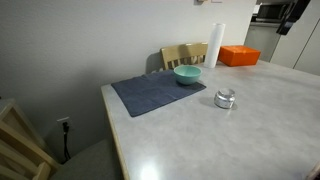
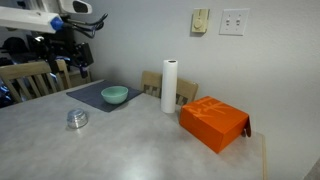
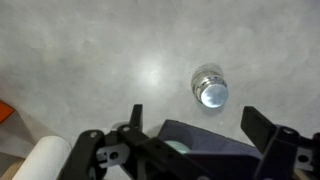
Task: Remove the silver lid from the silver container on the table
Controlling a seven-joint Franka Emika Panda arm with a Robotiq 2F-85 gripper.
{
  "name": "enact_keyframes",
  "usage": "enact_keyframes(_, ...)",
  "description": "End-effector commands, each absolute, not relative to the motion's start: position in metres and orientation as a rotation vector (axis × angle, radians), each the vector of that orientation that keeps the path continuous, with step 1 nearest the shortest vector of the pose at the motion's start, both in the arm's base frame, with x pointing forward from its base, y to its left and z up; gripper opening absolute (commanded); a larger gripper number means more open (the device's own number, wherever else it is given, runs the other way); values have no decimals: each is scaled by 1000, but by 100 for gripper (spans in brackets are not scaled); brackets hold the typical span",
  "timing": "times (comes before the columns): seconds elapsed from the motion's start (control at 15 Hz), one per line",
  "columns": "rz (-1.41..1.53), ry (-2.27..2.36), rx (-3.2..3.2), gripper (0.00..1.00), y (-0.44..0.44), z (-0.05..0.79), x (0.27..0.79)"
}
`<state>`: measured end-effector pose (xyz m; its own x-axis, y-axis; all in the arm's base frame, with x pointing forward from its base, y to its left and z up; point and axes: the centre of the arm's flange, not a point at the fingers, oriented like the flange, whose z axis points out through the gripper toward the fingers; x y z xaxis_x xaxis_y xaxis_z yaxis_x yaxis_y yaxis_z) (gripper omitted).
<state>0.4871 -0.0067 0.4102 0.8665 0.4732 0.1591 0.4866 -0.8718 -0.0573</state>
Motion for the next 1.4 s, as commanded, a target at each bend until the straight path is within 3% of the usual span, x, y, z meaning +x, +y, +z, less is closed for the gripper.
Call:
enact_keyframes(0.0,-203,-760,-2948,100,16,361,509)
enact_keyframes(1.33,50,-884,-2888,100,57,311,511)
